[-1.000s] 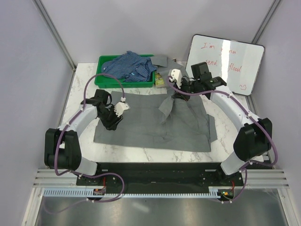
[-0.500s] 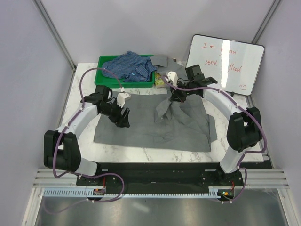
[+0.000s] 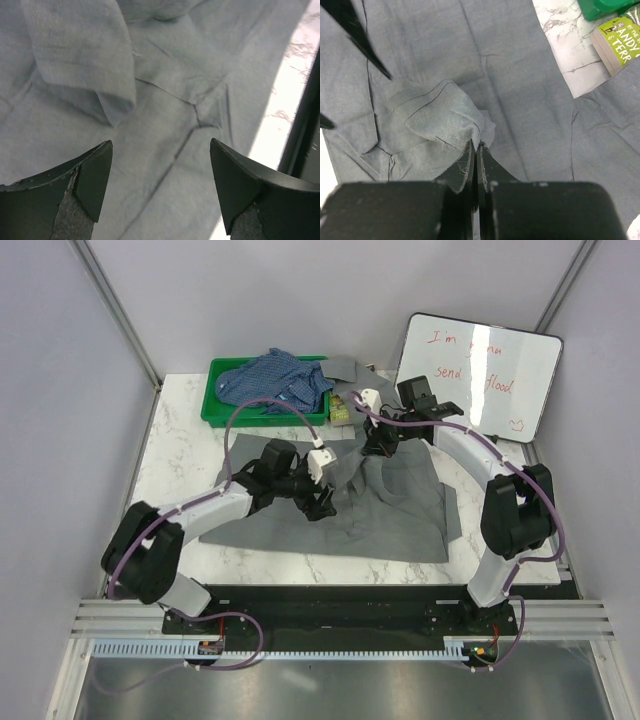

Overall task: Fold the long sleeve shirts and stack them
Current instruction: Fold the shirt

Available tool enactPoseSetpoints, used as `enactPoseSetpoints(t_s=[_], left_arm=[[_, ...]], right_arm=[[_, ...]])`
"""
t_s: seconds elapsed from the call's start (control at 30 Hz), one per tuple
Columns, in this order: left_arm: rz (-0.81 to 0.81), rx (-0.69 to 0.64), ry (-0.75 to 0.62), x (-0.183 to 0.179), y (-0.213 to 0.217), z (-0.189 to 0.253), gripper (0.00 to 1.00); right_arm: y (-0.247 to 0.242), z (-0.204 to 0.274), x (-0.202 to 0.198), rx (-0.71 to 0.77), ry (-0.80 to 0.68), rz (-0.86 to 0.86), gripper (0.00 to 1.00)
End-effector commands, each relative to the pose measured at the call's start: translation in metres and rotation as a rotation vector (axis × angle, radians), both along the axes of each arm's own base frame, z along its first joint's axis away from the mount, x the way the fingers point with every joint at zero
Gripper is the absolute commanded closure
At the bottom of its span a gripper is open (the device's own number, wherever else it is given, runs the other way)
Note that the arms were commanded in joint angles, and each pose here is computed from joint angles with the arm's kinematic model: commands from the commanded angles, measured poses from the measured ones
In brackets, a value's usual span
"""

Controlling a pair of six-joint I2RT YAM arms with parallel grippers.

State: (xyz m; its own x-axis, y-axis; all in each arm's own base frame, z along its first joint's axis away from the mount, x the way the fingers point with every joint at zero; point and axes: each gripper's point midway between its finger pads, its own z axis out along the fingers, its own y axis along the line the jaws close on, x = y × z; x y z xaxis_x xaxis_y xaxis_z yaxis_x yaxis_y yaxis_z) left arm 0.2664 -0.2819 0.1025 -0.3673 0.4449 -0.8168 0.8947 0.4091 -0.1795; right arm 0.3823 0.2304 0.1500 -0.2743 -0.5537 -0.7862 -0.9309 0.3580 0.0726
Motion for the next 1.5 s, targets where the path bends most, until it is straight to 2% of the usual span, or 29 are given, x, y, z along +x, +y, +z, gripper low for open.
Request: enactPoseSetpoints(t_s=[0.0,0.1,0.17,0.2,0.27,0.3,0.33,0.37,0.4,0.53,0.57,0.6,0.63,0.67,0.7,0.77,0.9,1.0,1.13,1.23,1.27,1.33,1.47], left_arm=[[0.041,-0.076,-0.116,0.043,-0.033,0.022,0.16],[0.044,-0.075,-0.078,0.052,-0.044,0.013,0.25],[0.061,-0.065,-0.066,0.057,-0.047,0.008,0.36],[0.073,-0.064,-0.064,0.059,-0.047,0.008,0.49],[0.063,-0.062,-0.053,0.057,-0.047,0.01,0.65],[0.046,-0.069,-0.029,0.052,-0.049,0.012,0.91],[0.04,-0.037,0.04,0.041,-0.043,0.007,0.98],[0.026,-0.057,0.055,0.041,-0.046,0.024,0.98],[-0.025,-0.081,0.126,0.027,-0.047,0.034,0.98],[-0.037,-0.099,0.267,0.01,-0.017,0.068,0.98],[-0.031,-0.071,0.322,0.0,-0.006,0.07,0.98],[-0.044,-0.09,0.313,-0.003,0.004,0.081,0.98],[-0.056,-0.096,0.338,-0.009,0.009,0.085,0.98],[-0.105,-0.099,0.465,-0.037,0.018,0.09,0.98],[-0.127,-0.098,0.489,-0.042,0.024,0.089,0.98],[-0.162,-0.047,0.581,-0.066,0.037,0.083,0.98],[-0.099,0.105,0.656,-0.068,0.081,0.054,0.98],[-0.014,0.15,0.638,-0.036,0.109,0.041,0.97],[0.047,0.209,0.568,0.027,0.116,0.023,0.92],[0.119,0.285,0.518,0.072,0.129,0.011,0.8],[0.156,0.33,0.527,0.084,0.138,-0.002,0.72],[0.22,0.33,0.473,0.112,0.154,0.004,0.61],[0.286,0.321,0.415,0.114,0.174,0.017,0.57]], right_arm=[[0.009,0.024,0.005,0.058,-0.039,0.028,0.96],[0.01,0.027,0.004,0.062,-0.036,0.032,0.96],[0.01,0.027,0.003,0.06,-0.036,0.035,0.96],[0.009,0.029,0.004,0.06,-0.037,0.032,0.95],[0.007,0.03,0.004,0.065,-0.033,0.031,0.95],[0.007,0.03,0.003,0.066,-0.03,0.031,0.95],[0.008,0.031,0.003,0.067,-0.03,0.032,0.94],[0.006,0.031,0.001,0.068,-0.024,0.028,0.91],[0.006,0.033,0.001,0.068,-0.026,0.028,0.91],[0.005,0.039,-0.006,0.079,-0.026,0.031,0.85],[0.005,0.041,-0.01,0.084,-0.022,0.035,0.83],[0.005,0.042,-0.011,0.086,-0.02,0.033,0.78],[0.005,0.042,-0.012,0.087,-0.011,0.027,0.7],[0.003,0.043,-0.016,0.083,0.006,0.028,0.38],[0.003,0.042,-0.02,0.079,0.013,0.033,0.28],[-0.002,0.042,-0.03,0.068,0.019,0.042,0.22],[-0.013,0.035,-0.051,0.025,0.024,0.062,0.23],[-0.021,0.018,-0.069,-0.005,0.071,0.07,0.23],[-0.022,-0.003,-0.085,0.002,0.145,0.067,0.27],[-0.021,-0.007,-0.086,0.009,0.169,0.049,0.31],[-0.022,-0.008,-0.086,0.003,0.173,0.041,0.32],[-0.023,-0.009,-0.086,0.0,0.175,0.028,0.34],[-0.027,-0.014,-0.084,-0.025,0.182,-0.008,0.4]])
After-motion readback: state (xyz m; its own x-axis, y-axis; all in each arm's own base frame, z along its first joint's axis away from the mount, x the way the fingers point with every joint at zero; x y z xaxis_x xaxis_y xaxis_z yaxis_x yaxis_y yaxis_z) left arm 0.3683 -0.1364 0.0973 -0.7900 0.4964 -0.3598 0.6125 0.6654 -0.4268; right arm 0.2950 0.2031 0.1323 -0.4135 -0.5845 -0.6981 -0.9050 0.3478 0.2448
